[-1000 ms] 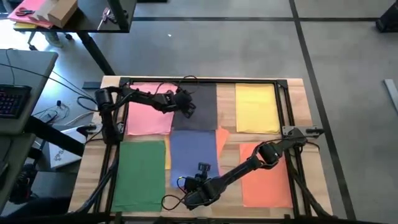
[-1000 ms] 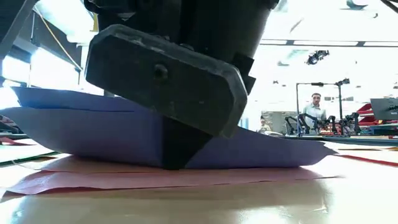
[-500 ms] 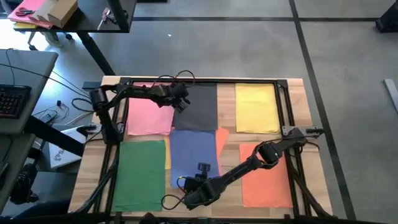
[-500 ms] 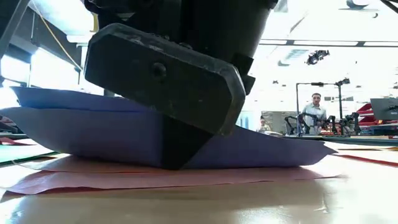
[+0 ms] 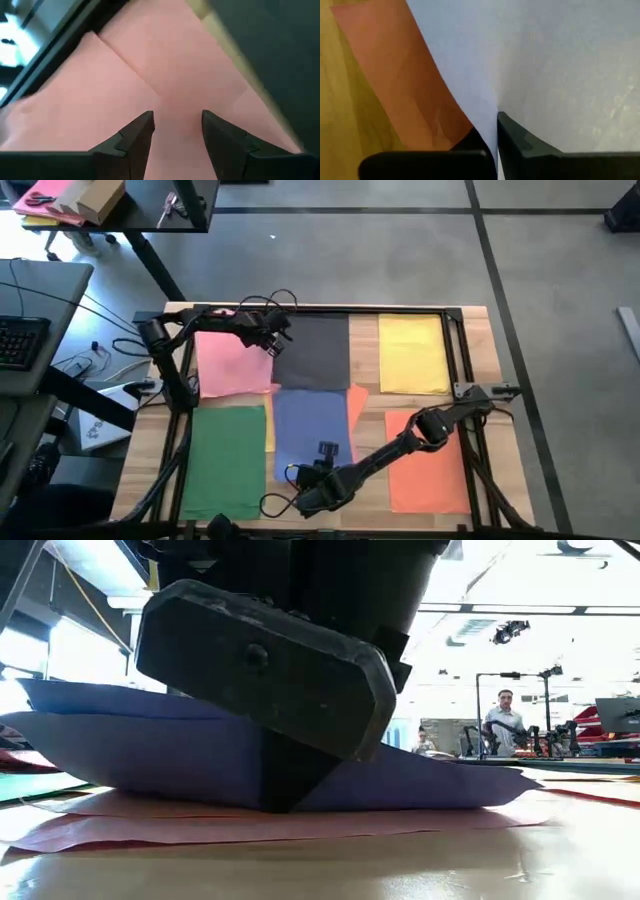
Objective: Organize paper
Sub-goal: Adjust the stacked colored papers
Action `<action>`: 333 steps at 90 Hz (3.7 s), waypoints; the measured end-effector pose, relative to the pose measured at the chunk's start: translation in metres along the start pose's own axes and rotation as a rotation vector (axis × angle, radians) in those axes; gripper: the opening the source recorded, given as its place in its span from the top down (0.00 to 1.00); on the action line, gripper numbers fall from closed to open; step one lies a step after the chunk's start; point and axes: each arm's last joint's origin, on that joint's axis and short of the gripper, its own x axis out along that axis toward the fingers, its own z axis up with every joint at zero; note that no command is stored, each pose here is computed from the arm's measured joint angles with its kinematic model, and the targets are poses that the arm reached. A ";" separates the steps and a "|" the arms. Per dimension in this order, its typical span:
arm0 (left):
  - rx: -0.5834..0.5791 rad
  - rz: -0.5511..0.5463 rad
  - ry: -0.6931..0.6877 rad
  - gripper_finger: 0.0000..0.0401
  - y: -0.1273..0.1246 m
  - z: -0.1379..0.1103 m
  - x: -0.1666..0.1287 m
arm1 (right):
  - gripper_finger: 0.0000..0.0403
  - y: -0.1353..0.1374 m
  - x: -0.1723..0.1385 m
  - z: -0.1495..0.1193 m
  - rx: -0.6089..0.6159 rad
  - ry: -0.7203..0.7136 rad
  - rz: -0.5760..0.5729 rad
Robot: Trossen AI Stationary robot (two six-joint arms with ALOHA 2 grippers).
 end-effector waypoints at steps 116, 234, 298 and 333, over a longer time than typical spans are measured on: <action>-0.138 -0.098 -0.156 0.61 0.012 0.020 -0.008 | 1.00 -0.003 0.002 0.002 -0.009 0.004 0.000; -0.091 0.025 0.119 0.61 0.034 -0.024 0.009 | 1.00 -0.003 0.002 0.003 -0.014 -0.001 -0.001; 0.091 -0.038 -0.085 0.61 0.016 -0.006 -0.045 | 1.00 -0.075 -0.035 0.025 0.111 0.124 -0.092; 0.105 -0.095 -0.112 0.61 0.030 -0.013 -0.067 | 1.00 -0.032 -0.003 0.010 0.103 0.270 0.329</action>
